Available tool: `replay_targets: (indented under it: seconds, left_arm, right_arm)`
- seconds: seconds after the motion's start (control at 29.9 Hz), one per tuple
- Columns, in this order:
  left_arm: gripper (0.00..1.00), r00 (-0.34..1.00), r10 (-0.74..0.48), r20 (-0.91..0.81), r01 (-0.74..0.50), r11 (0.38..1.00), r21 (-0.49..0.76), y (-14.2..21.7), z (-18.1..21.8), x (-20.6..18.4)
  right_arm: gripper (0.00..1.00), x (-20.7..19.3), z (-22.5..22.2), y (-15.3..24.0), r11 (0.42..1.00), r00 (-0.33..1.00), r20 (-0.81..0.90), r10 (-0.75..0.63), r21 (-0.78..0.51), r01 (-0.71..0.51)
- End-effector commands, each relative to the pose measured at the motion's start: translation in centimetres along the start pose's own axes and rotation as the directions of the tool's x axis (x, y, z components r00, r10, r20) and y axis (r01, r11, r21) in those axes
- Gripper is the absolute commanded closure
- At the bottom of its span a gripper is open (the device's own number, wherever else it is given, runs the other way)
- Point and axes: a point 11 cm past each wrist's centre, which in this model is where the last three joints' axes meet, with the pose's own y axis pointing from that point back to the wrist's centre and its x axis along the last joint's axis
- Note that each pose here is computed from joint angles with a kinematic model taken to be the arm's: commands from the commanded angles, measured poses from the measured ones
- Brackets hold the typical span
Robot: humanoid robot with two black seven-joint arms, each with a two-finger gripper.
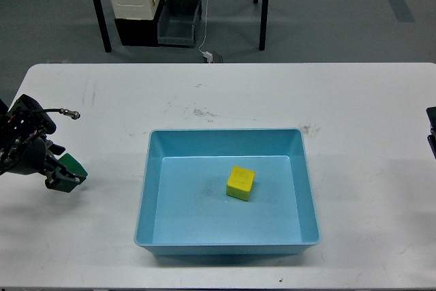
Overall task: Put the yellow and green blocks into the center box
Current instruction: 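Lower the left gripper onto the green cube and grasp it, then carry the green cube into the box beside the yellow cube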
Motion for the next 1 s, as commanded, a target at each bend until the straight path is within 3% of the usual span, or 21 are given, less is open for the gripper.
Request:
replay_targets:
  seconds: [0.0, 0.1, 0.43, 0.57, 0.74, 0.84, 0.97]
  left_arm:
    - [0.27, 1.0, 0.014, 0.011, -0.014, 1.0, 0.001, -0.1, 0.0, 0.0]
    - [0.43, 1.0, 0.015, 0.009, -0.015, 1.0, 0.002, -0.1, -0.1, -0.1]
    - [0.68, 1.0, 0.001, -0.011, -0.001, 1.0, 0.02, 0.1, -0.8, -1.0]
    - [0.69, 0.997, 0.08, -0.016, -0.08, 0.996, 0.035, 1.4, -1.6, 1.6]
    - [0.68, 0.936, 0.337, -0.104, -0.338, 0.941, 0.008, 6.1, -2.2, 9.8]
    - [0.68, 0.892, 0.423, -0.159, -0.439, 0.895, -0.085, 7.6, 0.1, 13.2]
    - [0.68, 0.878, 0.469, -0.096, -0.479, 0.857, -0.192, 9.0, 3.9, 16.6]
  right_arm:
    - [0.03, 0.3, 0.3, 0.1, 1.0, 1.0, -0.004, 0.008, -0.009, -0.008]
    - [0.03, 0.3, 0.3, 0.1, 1.0, 1.0, -0.005, 0.014, -0.011, -0.015]
    - [0.03, 0.4, 0.4, 0.1, 1.0, 1.0, -0.001, 0.025, -0.011, -0.025]
    - [0.03, 0.4, 0.4, 0.1, 1.0, 1.0, 0.003, 0.026, -0.011, -0.026]
    - [0.03, 0.4, 0.4, 0.1, 1.0, 1.0, 0.003, 0.026, -0.011, -0.026]
    - [0.03, 0.4, 0.6, 0.4, 0.999, 1.0, 0.003, 0.027, -0.02, -0.027]
    - [0.02, 0.4, 0.8, 0.6, 0.999, 0.999, -0.004, 0.038, -0.027, -0.038]
